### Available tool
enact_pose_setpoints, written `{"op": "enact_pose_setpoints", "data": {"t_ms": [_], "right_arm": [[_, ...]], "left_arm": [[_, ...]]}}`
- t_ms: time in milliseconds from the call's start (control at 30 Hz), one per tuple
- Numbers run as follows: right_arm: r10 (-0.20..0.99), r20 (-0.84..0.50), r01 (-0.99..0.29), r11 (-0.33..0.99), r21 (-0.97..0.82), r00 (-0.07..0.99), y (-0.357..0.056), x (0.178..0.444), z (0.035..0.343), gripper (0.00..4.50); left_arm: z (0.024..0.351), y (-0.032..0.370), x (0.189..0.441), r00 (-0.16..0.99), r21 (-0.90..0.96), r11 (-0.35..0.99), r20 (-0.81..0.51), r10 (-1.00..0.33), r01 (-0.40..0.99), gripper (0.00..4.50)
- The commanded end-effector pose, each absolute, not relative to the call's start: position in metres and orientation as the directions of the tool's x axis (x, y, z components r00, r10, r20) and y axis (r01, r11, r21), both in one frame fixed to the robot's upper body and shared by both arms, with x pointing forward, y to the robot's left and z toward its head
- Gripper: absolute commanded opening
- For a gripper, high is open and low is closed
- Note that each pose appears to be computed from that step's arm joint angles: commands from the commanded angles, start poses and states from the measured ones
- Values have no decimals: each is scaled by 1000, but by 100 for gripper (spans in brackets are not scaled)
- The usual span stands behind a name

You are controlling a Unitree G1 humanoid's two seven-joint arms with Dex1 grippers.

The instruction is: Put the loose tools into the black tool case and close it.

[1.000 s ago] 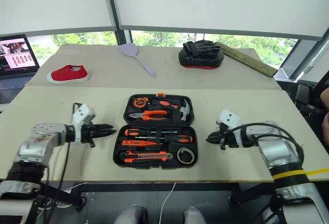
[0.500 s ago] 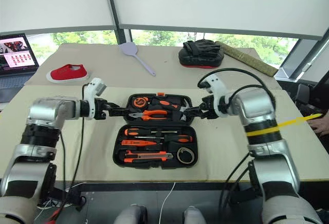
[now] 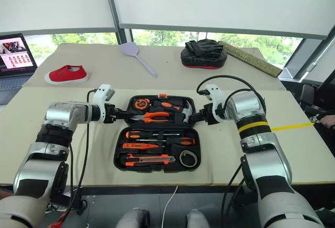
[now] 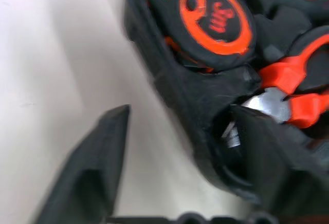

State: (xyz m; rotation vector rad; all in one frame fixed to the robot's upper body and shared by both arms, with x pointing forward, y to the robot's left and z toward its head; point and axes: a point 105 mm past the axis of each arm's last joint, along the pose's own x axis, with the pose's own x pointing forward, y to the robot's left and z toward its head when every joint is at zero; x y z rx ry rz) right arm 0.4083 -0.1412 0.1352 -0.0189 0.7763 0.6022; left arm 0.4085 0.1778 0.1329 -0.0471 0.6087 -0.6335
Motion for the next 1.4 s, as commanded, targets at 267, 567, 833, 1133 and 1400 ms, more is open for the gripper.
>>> {"op": "enact_pose_setpoints", "data": {"t_ms": [267,567,833,1133,1400], "right_arm": [[632,-235,-662,746,-73,739,-137,415,195,0],[747,-74,-578,443,-685,660,-152,346,173,0],[769,-143,-338,99,-936,623,-167,307,107,0],[716,-130,-308,123,-944,686,-200,290,97,300],[798,-212,-727,359,-586,564,-198,241,107,245]], "left_arm": [[171,183,410,742,-183,765,-188,-644,618,1],[168,206,356,738,201,730,48,-673,653,1],[110,231,306,673,460,575,-69,-737,677,1],[98,272,304,757,444,650,-108,-645,617,256],[128,255,345,731,290,684,-92,-677,670,202]]}}
